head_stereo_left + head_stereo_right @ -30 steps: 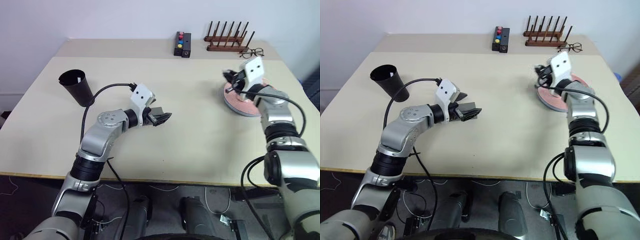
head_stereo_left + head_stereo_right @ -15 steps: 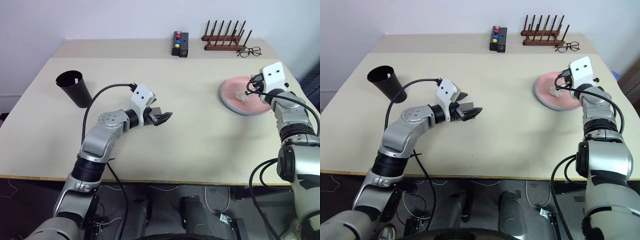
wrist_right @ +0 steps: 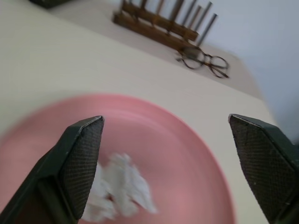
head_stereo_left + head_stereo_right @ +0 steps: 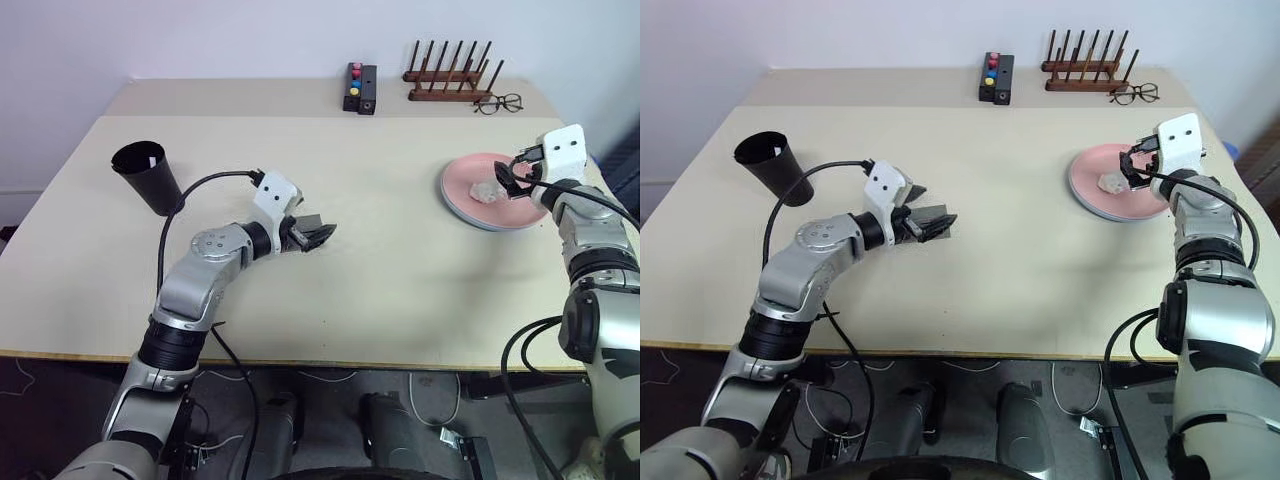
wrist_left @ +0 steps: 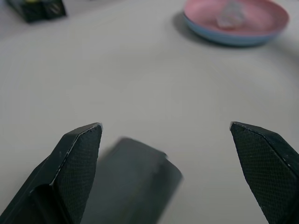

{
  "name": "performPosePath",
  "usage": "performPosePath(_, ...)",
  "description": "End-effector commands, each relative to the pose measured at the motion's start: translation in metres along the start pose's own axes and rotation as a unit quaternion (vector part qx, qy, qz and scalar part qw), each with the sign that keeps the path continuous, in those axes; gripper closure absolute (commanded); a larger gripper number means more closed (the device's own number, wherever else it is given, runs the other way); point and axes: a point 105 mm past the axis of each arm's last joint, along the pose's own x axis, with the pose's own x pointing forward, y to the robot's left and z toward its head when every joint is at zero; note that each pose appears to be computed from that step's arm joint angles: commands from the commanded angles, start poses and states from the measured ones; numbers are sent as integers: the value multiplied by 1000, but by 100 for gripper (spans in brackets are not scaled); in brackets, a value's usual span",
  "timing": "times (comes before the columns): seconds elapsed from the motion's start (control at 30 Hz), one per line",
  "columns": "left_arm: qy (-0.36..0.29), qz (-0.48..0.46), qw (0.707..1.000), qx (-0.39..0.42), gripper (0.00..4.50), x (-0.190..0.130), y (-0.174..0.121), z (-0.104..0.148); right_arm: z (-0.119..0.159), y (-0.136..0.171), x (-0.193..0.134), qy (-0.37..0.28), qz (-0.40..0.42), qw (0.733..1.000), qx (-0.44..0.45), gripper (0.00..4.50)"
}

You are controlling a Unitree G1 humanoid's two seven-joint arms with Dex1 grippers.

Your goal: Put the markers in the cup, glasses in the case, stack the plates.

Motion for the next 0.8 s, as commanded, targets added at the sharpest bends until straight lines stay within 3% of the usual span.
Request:
performPosePath(0.03, -61, 96, 993, 28, 0, -14, 38, 15, 40, 31, 2, -93, 121, 988, 16, 7)
performPosePath(0.13, -68, 49, 996, -43, 0, -25, 41, 10, 34, 67, -12, -95, 259, 961, 22, 7)
performPosePath(0.3, -99, 19, 992, -77, 0, -40, 44, 15, 18, 81, -34, -74, 325, 943, 19, 7)
performPosePath(0.63, -35, 0, 999, 33, 0, -98, 40, -23, -16, 66, -86, -24, 324, 946, -20, 7)
performPosePath(0.8, -51, 2, 999, 4, 0, -132, 36, -31, -20, 54, -119, -29, 290, 956, -24, 7)
